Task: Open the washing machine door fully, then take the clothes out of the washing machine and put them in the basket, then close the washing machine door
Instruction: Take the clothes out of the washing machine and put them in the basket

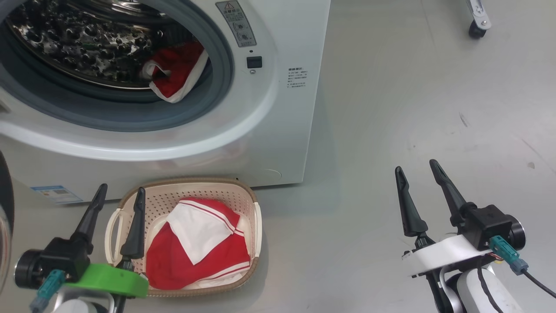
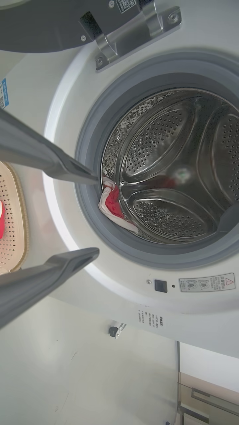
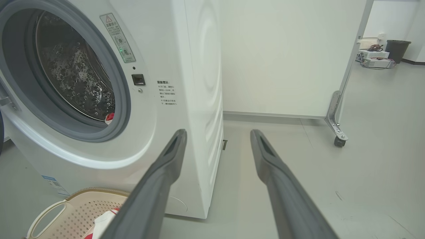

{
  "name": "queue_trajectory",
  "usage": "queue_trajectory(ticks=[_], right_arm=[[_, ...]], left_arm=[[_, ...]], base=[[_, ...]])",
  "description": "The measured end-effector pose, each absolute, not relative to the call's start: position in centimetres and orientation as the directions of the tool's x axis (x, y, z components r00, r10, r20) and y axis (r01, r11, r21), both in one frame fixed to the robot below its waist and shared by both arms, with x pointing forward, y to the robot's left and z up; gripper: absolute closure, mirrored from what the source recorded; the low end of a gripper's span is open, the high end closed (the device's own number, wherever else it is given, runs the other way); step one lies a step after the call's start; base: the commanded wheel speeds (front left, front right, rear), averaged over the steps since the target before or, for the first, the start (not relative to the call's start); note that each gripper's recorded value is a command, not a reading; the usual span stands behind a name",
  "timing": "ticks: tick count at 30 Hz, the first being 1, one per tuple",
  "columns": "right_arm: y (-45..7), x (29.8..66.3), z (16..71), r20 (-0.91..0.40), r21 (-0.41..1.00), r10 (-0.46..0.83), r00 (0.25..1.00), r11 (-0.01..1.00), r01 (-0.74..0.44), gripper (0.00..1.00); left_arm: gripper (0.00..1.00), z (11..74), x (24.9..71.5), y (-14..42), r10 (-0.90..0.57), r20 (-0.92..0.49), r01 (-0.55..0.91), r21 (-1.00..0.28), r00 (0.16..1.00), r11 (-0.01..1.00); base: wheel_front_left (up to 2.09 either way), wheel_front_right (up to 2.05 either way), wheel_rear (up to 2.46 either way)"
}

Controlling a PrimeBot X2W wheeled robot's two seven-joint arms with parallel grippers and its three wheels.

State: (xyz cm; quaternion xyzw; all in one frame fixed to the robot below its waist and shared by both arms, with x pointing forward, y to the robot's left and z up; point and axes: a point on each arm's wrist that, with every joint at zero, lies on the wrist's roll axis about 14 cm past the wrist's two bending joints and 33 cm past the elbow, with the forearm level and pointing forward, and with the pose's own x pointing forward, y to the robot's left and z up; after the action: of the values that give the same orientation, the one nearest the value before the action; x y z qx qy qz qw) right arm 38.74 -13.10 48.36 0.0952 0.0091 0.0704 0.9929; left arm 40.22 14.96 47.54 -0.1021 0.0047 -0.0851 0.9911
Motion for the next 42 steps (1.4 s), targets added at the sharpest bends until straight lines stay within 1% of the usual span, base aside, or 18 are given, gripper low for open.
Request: queue_trajectory(ticks=[4,9,10,16,23,28,29,31,37,42], right_arm=[[-13.1,39.2,48.0,-0.014,0.186,0.141,0.990,0.973,-0.136,0.00],[-13.6,40.1,47.1,-0.036,0.181,0.121,0.992,0.977,-0.112,0.00],[-13.6,40.4,46.7,-0.046,0.186,0.118,0.992,0.977,-0.107,0.00],[-14.0,41.1,45.6,-0.073,0.193,0.092,0.993,0.978,-0.076,0.00],[-15.3,40.9,44.3,-0.112,0.188,0.039,0.993,0.982,-0.018,0.00],[-16.5,40.6,43.6,-0.135,0.175,0.000,0.991,0.984,0.024,0.00],[-16.6,40.6,43.6,-0.137,0.175,-0.004,0.991,0.984,0.029,0.00],[-16.8,40.4,43.3,-0.145,0.176,-0.018,0.989,0.983,0.044,0.00],[-18.3,39.6,42.8,-0.170,0.164,-0.071,0.983,0.981,0.100,0.00],[-19.1,39.2,42.1,-0.195,0.150,-0.100,0.976,0.980,0.131,0.00]], left_arm=[[0.00,47.1,41.7,14.7,-0.193,-0.012,0.187,-0.193,0.981,0.963],[0.00,47.4,45.0,14.6,-0.226,-0.006,0.222,-0.159,0.974,0.962],[0.00,47.2,46.3,14.6,-0.233,-0.017,0.227,-0.162,0.972,0.960],[0.00,45.6,49.7,14.3,-0.260,-0.079,0.243,-0.178,0.962,0.954],[0.00,43.5,53.7,13.1,-0.310,-0.188,0.277,-0.179,0.932,0.944],[0.00,42.7,56.5,12.5,-0.325,-0.239,0.278,-0.212,0.915,0.937],[0.00,42.3,56.9,12.3,-0.330,-0.256,0.274,-0.232,0.909,0.933],[0.00,40.9,57.4,12.1,-0.340,-0.317,0.278,-0.227,0.885,0.934],[0.00,39.8,59.8,11.0,-0.367,-0.392,0.306,-0.211,0.843,0.928],[0.00,38.2,61.5,10.2,-0.379,-0.459,0.305,-0.230,0.804,0.924]], base=[[0.00,0.00,0.00],[0.00,0.00,0.00],[0.00,0.00,0.00],[0.00,0.00,0.00],[0.00,0.00,0.00],[0.00,0.00,0.00],[0.00,0.00,0.00],[0.00,0.00,0.00],[0.00,0.00,0.00],[0.00,0.00,0.00]])
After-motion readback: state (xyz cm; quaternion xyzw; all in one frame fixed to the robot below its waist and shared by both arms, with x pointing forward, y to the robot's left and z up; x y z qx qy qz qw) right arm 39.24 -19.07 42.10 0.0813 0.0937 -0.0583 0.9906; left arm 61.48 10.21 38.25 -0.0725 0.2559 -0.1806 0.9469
